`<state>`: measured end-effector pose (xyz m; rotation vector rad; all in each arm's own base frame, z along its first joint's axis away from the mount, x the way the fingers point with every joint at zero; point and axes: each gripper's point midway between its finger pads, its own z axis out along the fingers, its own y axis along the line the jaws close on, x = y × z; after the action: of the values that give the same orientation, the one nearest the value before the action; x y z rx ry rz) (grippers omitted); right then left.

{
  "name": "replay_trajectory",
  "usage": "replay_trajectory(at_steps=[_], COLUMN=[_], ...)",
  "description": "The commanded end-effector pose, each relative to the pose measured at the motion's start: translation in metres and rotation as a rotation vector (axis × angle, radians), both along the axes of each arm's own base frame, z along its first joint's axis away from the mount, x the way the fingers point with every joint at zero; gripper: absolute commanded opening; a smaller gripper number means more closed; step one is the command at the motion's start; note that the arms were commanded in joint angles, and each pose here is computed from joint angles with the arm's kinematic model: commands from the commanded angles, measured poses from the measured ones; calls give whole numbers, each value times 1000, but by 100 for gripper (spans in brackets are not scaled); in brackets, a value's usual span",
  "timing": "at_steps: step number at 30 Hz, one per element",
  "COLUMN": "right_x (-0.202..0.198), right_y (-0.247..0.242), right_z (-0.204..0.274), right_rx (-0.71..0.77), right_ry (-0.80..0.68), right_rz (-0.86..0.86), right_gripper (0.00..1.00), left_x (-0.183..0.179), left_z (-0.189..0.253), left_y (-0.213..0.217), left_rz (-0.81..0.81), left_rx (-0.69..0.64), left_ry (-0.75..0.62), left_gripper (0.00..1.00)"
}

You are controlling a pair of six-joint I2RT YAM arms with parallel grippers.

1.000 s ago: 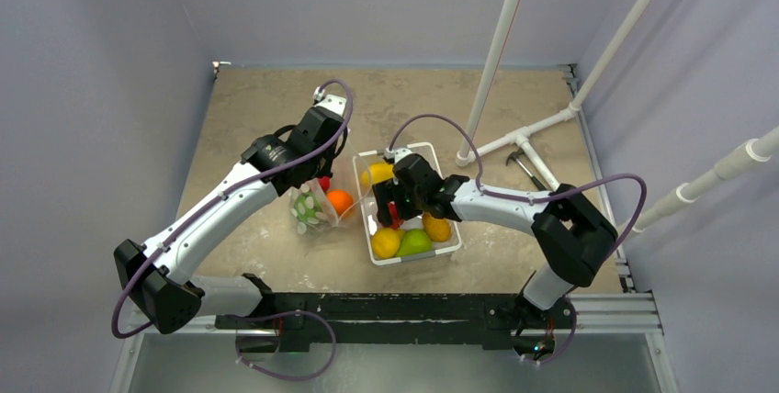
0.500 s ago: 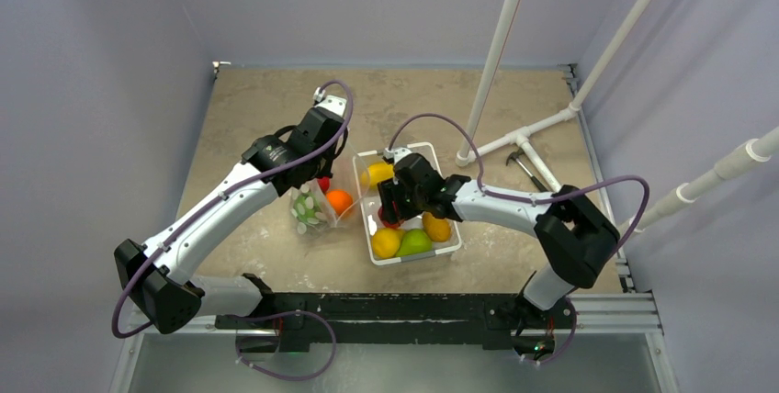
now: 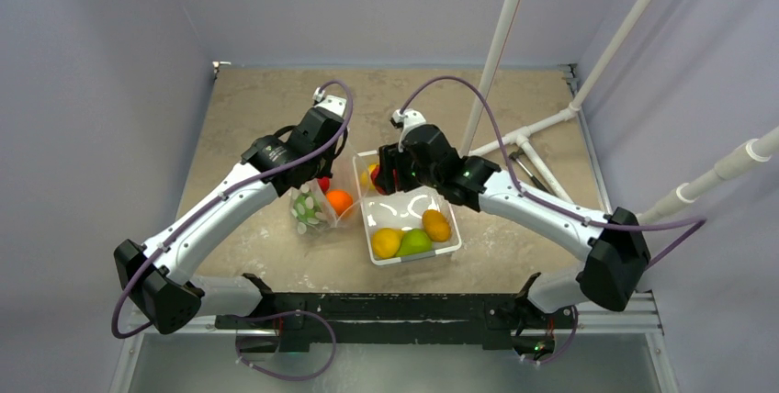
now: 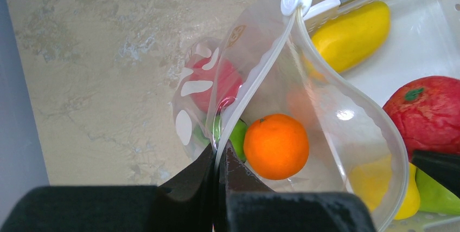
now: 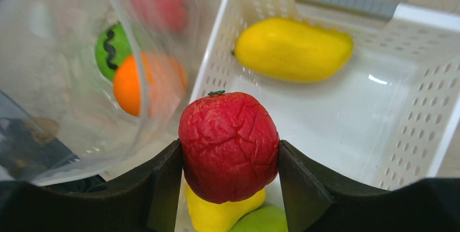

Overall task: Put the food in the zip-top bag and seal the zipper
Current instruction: Pick up the fake fruit from the bin, then place the fake fruit in the zipper food storage bag.

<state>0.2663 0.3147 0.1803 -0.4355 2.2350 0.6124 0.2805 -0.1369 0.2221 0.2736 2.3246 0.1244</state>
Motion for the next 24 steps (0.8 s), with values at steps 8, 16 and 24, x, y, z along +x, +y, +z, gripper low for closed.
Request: replay_trajectory(at_steps=[8, 16, 24], right_x=[10, 2, 5], right_y=[18, 45, 72], right_z=[103, 128, 111], right_rx=[152, 233, 213], right_ry=[-155, -188, -173], right_rz=[14, 90, 121], right_gripper=[32, 33, 40], left_x=[-2, -2, -1], left_z=[11, 10, 11], left_y=[3, 1, 0], left_rz=[9, 3, 2], left_rx=[-27, -33, -37], left_ry=[-41, -38, -39], left_gripper=[0, 0, 0])
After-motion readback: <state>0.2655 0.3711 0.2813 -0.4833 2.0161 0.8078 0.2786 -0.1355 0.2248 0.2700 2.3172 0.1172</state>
